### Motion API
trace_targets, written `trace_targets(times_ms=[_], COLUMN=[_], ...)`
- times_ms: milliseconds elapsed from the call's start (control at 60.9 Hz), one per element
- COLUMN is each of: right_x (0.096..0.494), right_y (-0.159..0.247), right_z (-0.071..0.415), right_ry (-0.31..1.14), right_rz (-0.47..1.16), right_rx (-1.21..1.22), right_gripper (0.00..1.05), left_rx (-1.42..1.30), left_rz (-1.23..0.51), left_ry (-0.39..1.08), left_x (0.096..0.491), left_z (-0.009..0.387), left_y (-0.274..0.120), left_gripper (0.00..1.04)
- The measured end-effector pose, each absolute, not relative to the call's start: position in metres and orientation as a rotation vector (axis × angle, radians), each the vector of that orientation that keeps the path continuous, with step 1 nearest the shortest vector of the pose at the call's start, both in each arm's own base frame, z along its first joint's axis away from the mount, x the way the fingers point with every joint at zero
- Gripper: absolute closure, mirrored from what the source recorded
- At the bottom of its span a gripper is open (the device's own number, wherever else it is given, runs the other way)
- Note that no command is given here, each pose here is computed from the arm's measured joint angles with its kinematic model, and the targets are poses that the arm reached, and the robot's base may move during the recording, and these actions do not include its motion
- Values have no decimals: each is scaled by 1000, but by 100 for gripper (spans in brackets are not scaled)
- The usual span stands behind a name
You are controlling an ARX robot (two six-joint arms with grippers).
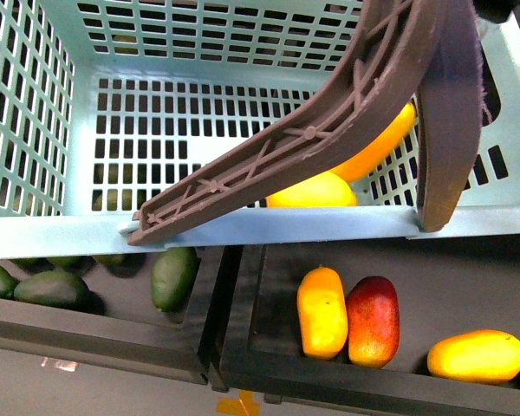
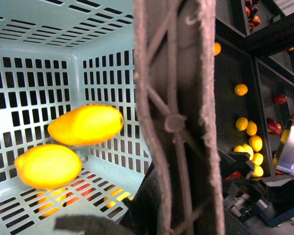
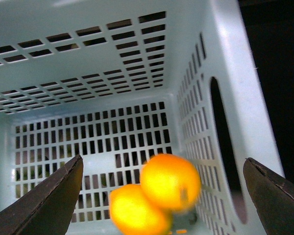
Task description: Pick lemon and mango into basket
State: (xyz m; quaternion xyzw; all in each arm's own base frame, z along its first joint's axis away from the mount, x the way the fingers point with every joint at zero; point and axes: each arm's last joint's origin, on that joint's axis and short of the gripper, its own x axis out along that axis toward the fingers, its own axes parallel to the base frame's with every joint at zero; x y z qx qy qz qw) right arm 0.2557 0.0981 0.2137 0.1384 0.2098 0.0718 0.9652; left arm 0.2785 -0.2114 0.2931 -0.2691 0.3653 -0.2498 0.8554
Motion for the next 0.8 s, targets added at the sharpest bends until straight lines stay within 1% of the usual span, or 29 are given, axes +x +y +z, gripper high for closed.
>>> trace_targets(times_ms=[131, 164, 180, 213, 230, 246, 279, 312, 394, 427, 591, 673, 706, 804], right_x=[242, 236, 234, 225, 217, 211, 205, 194, 181, 177, 164, 158, 156, 150], right_y=[77, 68, 66, 55, 46, 40, 34, 24, 16, 15, 8, 2, 1, 1], right_z=[234, 240, 241, 245, 246, 246, 245, 242, 235, 230, 209, 205, 203, 197], right_ry=[382, 317, 285, 168, 97, 68, 48, 16, -8, -10, 19, 7, 4, 6], right_rz=[40, 6, 6, 13, 29, 32, 27, 16, -9, 0, 27, 3, -2, 2], right_rx=[272, 254, 239, 214, 180, 147, 131, 92, 56, 44, 17, 12, 6, 6], right_gripper=[9, 12, 13, 20, 25, 29, 32, 39, 51, 58, 85, 99, 103, 103], left_rx=[-563, -562, -563, -564, -564, -566, -566, -567, -567, -566, -569, -570, -569, -566], left_rz=[-518, -518, -519, -520, -519, -521, -522, -521, -519, -520, -529, -525, -523, -520], left_ry=[763, 763, 764, 764, 765, 766, 767, 766, 765, 766, 771, 770, 769, 766], left_x=[279, 279, 279, 279, 279, 279, 279, 279, 279, 279, 278, 278, 278, 279], left_z=[293, 293, 293, 293, 293, 293, 293, 293, 293, 293, 293, 293, 293, 293], left_y=[-211, -211, -211, -211, -211, -211, -211, -211, -211, -211, -212, -212, -212, -211], left_gripper=[100, 100, 100, 100, 100, 100, 100, 100, 100, 100, 100, 100, 100, 100])
